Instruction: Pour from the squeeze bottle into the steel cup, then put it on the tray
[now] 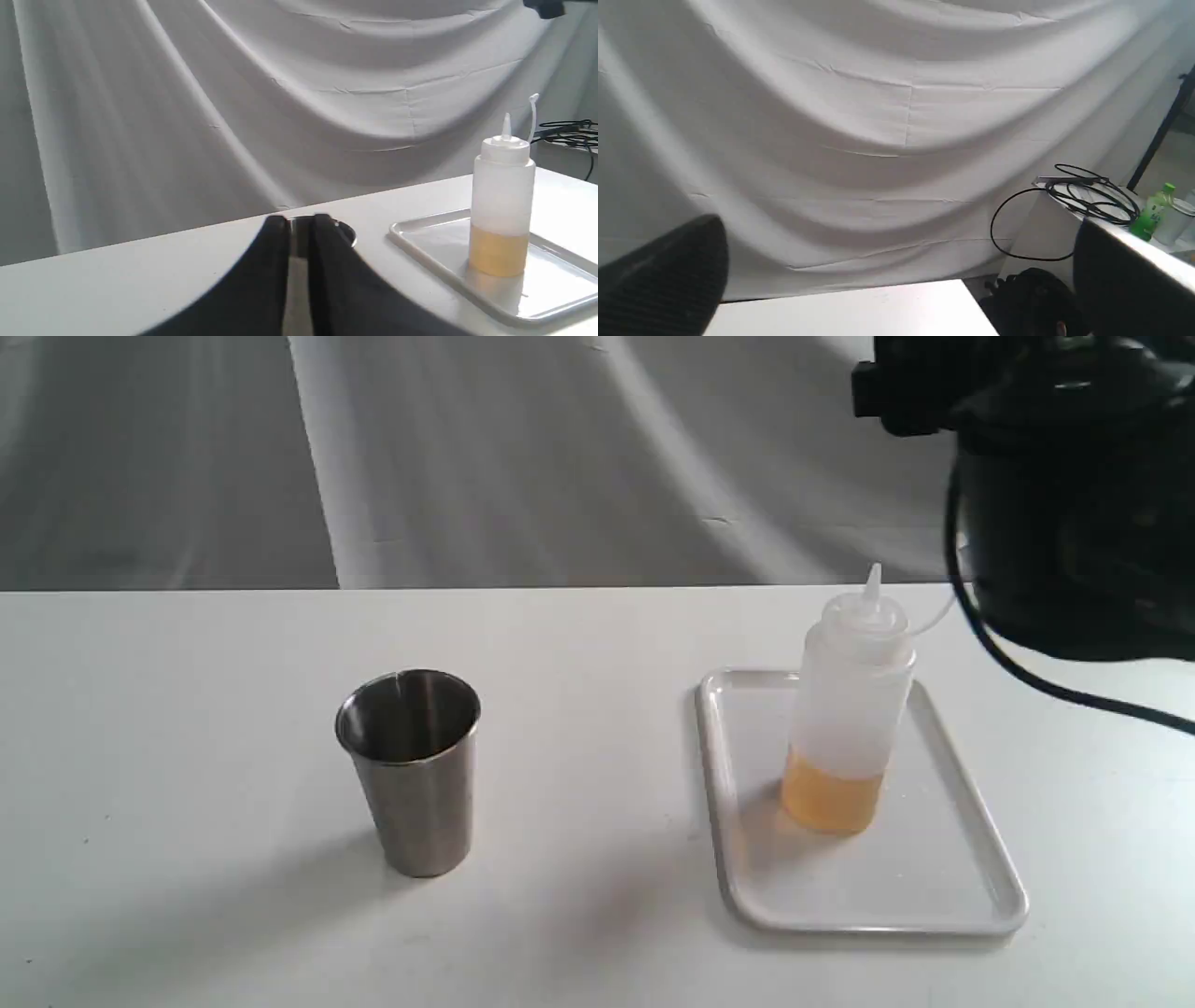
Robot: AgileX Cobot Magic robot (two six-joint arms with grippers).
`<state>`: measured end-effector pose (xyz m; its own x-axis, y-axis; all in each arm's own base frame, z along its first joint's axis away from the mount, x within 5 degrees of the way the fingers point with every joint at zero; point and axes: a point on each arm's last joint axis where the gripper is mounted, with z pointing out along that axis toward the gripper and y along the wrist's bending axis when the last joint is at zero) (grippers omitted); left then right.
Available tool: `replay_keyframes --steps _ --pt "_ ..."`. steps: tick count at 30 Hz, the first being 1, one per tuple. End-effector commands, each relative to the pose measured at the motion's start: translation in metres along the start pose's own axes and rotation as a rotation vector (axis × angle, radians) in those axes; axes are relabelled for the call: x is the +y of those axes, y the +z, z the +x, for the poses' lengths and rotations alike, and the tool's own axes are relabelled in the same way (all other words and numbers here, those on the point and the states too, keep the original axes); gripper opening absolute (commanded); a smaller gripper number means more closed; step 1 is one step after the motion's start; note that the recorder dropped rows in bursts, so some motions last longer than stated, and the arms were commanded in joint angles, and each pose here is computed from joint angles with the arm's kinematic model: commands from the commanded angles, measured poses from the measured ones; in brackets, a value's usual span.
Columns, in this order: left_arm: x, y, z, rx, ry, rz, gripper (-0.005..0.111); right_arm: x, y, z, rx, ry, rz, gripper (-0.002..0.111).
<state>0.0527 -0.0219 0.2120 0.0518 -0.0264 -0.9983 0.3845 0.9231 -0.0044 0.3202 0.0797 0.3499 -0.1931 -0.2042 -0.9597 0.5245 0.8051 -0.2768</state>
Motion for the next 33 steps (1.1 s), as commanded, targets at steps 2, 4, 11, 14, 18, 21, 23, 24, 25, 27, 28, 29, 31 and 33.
replay_keyframes --steps 2,4,11,14,18,21,23,24,25,27,28,29,31,33 --pt "0.000 0.001 0.001 -0.001 0.004 -0.001 0.008 -0.036 -0.020 0.000 -0.024 -0.041 -0.012 0.100" --pt "0.000 0.001 0.001 -0.001 0.004 -0.001 0.008 -0.055 -0.032 0.000 -0.031 -0.062 -0.052 0.100" --pt "0.000 0.001 0.001 -0.001 0.004 -0.001 0.008 -0.112 -0.077 0.012 -0.038 -0.032 -0.269 0.100" --pt "0.000 0.001 0.001 -0.001 0.004 -0.001 0.008 -0.132 -0.098 0.012 -0.112 -0.028 -0.405 0.100" --pt "0.000 0.001 0.001 -0.001 0.004 -0.001 0.008 -0.150 -0.127 0.012 -0.248 0.019 -0.594 0.100" --pt "0.000 0.001 0.001 -0.001 0.004 -0.001 0.008 -0.159 -0.146 0.010 -0.351 0.056 -0.724 0.100" --pt "0.000 0.001 0.001 -0.001 0.004 -0.001 0.008 -0.164 -0.154 0.010 -0.393 0.090 -0.771 0.100" --pt "0.000 0.001 0.001 -0.001 0.004 -0.001 0.008 -0.166 -0.156 0.010 -0.403 0.098 -0.779 0.100" --pt "0.000 0.001 0.001 -0.001 0.004 -0.001 0.008 -0.167 -0.158 0.011 -0.409 0.106 -0.785 0.100" --pt "0.000 0.001 0.001 -0.001 0.004 -0.001 0.008 -0.167 -0.157 0.013 -0.393 0.114 -0.786 0.100" --pt "0.000 0.001 0.001 -0.001 0.004 -0.001 0.008 -0.165 -0.157 0.016 -0.382 0.107 -0.788 0.099" --pt "0.000 0.001 0.001 -0.001 0.004 -0.001 0.008 -0.164 -0.156 0.017 -0.377 0.108 -0.790 0.099" --pt "0.000 0.001 0.001 -0.001 0.004 -0.001 0.008 -0.159 -0.156 0.023 -0.370 0.096 -0.813 0.096" --pt "0.000 0.001 0.001 -0.001 0.004 -0.001 0.008 -0.155 -0.158 0.027 -0.374 0.088 -0.844 0.089"
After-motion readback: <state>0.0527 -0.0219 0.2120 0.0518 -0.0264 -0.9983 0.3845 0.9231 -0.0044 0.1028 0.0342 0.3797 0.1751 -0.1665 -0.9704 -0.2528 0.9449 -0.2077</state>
